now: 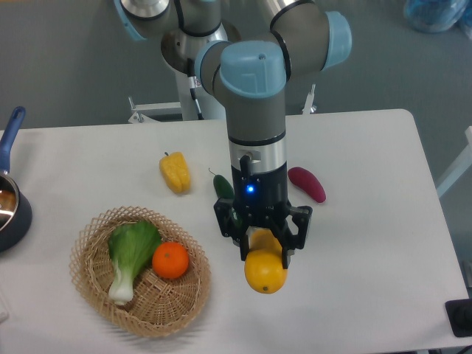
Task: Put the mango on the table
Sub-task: 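Carry the held yellow mango away from the basket, past the cucumber, then lower the mango toward the table beside the white vegetable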
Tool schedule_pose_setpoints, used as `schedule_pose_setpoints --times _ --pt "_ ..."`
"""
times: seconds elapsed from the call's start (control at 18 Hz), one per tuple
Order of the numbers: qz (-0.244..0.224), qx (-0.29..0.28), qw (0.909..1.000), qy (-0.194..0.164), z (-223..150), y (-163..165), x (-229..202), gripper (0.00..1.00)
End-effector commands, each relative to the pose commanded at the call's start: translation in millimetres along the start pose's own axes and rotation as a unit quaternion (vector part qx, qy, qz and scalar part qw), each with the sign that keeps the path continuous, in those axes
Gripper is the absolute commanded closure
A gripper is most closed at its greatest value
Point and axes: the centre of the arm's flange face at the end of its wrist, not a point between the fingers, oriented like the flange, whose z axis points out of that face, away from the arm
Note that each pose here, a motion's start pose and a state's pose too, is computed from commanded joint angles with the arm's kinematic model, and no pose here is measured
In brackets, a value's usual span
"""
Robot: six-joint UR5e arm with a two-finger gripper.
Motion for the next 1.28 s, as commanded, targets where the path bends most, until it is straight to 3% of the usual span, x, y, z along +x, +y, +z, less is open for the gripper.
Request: schedule_pose_setpoints --times 0.39,0.67,0.89,1.06,1.17,1.28 --pt "0.007 -0.012 0.9999 0.005 -1 13 3 0.56" --pt "0.102 -0.039 0.9939 0.015 7 51 -3 0.55" --pt "0.104 -0.061 0.9925 0.024 26 75 -16 0.56" --pt "0.147 -0.112 0.9825 0.024 61 94 -22 0.56" --pt "0.142 -0.129 0.9811 0.023 74 100 -22 0.56" --pt "0.105 -0.132 0.9853 0.026 92 99 -25 0.56"
